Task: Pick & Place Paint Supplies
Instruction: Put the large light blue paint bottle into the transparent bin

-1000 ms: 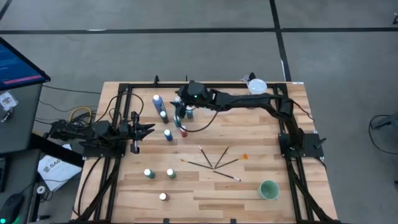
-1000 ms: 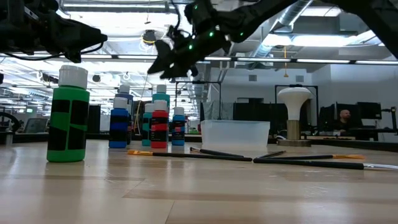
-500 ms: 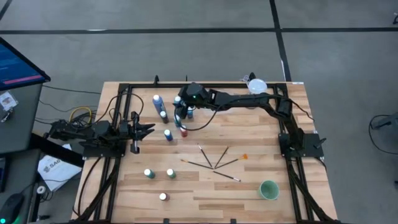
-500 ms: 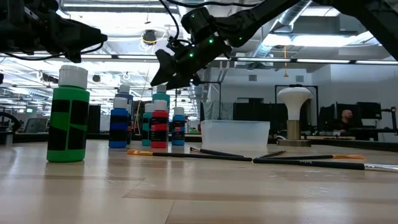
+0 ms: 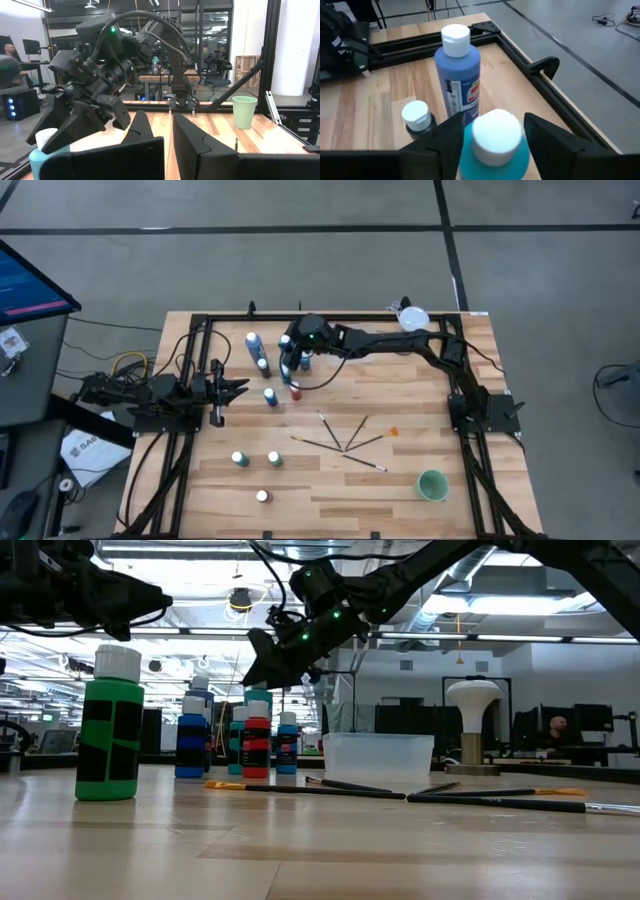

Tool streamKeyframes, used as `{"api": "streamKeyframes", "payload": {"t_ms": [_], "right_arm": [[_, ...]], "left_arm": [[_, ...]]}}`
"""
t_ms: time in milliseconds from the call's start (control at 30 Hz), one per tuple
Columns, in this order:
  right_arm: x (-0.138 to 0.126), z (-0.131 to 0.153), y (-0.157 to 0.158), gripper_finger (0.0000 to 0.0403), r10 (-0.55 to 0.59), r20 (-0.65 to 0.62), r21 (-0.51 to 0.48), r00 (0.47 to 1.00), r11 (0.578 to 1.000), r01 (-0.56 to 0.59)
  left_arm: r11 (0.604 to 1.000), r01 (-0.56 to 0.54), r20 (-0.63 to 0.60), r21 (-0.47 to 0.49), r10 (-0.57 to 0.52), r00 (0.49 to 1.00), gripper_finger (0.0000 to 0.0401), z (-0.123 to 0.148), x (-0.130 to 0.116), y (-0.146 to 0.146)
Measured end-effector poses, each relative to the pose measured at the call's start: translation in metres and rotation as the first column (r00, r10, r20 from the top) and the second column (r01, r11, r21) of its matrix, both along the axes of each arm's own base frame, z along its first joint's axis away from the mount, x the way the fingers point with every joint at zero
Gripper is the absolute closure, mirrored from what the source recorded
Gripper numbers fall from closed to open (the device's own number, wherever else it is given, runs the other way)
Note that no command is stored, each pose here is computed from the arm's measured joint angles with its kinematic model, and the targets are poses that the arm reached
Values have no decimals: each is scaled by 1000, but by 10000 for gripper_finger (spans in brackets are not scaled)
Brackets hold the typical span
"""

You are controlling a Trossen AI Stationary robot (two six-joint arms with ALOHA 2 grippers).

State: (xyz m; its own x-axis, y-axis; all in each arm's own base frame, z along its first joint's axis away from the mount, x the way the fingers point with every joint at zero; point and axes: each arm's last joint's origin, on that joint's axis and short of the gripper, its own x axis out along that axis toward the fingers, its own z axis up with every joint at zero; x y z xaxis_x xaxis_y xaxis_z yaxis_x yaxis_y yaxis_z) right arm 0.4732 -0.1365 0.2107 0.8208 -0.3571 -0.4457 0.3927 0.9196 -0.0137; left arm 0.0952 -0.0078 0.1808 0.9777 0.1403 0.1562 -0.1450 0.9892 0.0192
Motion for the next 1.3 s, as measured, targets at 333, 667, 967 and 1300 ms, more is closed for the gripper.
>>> {"api": "streamKeyframes", "payload": {"t_ms": [333,667,967,1300], "right_arm": [[-2,-3,-1,292,0,-33,20,999,1000,1],[-3,14,-12,292,-12,-21,32,1000,999,13],[-1,71,-36,292,-31,48,11,998,999,30],[-87,213,-54,292,-62,210,-133,976,987,92]], "left_arm": [[1000,0,0,0,0,1000,400,0,0,0],[1000,0,0,0,0,1000,400,0,0,0],[1000,-1,0,0,1,1000,400,0,0,0],[1000,0,-3,1,0,1000,400,0,0,0]]}}
